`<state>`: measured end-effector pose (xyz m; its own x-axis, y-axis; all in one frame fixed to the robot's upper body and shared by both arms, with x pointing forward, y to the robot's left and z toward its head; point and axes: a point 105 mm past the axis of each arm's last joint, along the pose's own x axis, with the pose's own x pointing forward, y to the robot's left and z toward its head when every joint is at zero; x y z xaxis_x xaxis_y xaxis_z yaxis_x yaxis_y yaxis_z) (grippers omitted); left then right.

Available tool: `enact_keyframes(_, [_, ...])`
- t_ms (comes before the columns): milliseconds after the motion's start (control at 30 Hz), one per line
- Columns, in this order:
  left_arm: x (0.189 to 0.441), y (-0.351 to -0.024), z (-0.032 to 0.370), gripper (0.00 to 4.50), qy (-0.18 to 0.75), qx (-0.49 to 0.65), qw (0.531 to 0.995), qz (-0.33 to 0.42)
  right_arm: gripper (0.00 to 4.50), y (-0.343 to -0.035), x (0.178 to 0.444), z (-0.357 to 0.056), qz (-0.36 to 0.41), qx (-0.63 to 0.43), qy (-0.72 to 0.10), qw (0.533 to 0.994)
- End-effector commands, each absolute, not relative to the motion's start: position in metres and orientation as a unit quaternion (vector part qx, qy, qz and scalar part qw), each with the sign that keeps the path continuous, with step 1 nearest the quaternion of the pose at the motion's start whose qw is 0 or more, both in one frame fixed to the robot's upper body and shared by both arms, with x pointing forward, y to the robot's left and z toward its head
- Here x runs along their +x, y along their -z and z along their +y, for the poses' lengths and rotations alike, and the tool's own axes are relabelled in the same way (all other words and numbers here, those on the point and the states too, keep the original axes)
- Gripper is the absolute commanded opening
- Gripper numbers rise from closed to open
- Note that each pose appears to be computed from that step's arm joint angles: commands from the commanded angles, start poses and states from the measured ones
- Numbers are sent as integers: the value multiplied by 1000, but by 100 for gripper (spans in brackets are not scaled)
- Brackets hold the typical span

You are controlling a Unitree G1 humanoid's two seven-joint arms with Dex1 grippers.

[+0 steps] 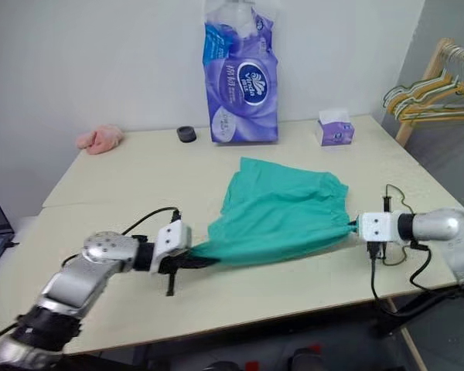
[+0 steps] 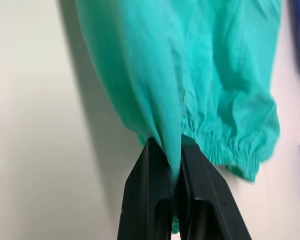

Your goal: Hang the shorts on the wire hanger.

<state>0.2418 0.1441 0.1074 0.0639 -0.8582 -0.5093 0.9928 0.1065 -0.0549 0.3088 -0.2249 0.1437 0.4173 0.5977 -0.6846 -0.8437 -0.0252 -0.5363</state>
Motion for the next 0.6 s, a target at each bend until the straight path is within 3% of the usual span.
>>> enact_keyframes(33, [232,-127,141,0,676,118,692,223,3,-171,311,-220,145,-467,-549,678])
enact_keyframes(133, [264,-126,146,0,634,122,733,214,3,-178,337,-215,141,-473,-534,687])
enact_keyframes(233, [343,-136,155,0,525,164,820,160,3,-194,398,-202,112,-526,-453,711])
enact_keyframes(300, [404,-158,170,0,410,213,879,120,3,-214,434,-183,79,-567,-384,725])
enact_keyframes(400, [453,-213,194,0,271,304,912,53,3,-261,464,-159,-5,-624,-269,734])
enact_keyframes(467, [465,-260,209,0,193,347,918,1,3,-296,471,-148,-62,-640,-207,737])
enact_keyframes(500, [466,-305,221,0,133,377,915,-48,3,-326,470,-142,-108,-649,-169,734])
enact_keyframes(600, [443,-410,238,0,21,449,878,-164,3,-401,454,-130,-231,-643,-82,726])
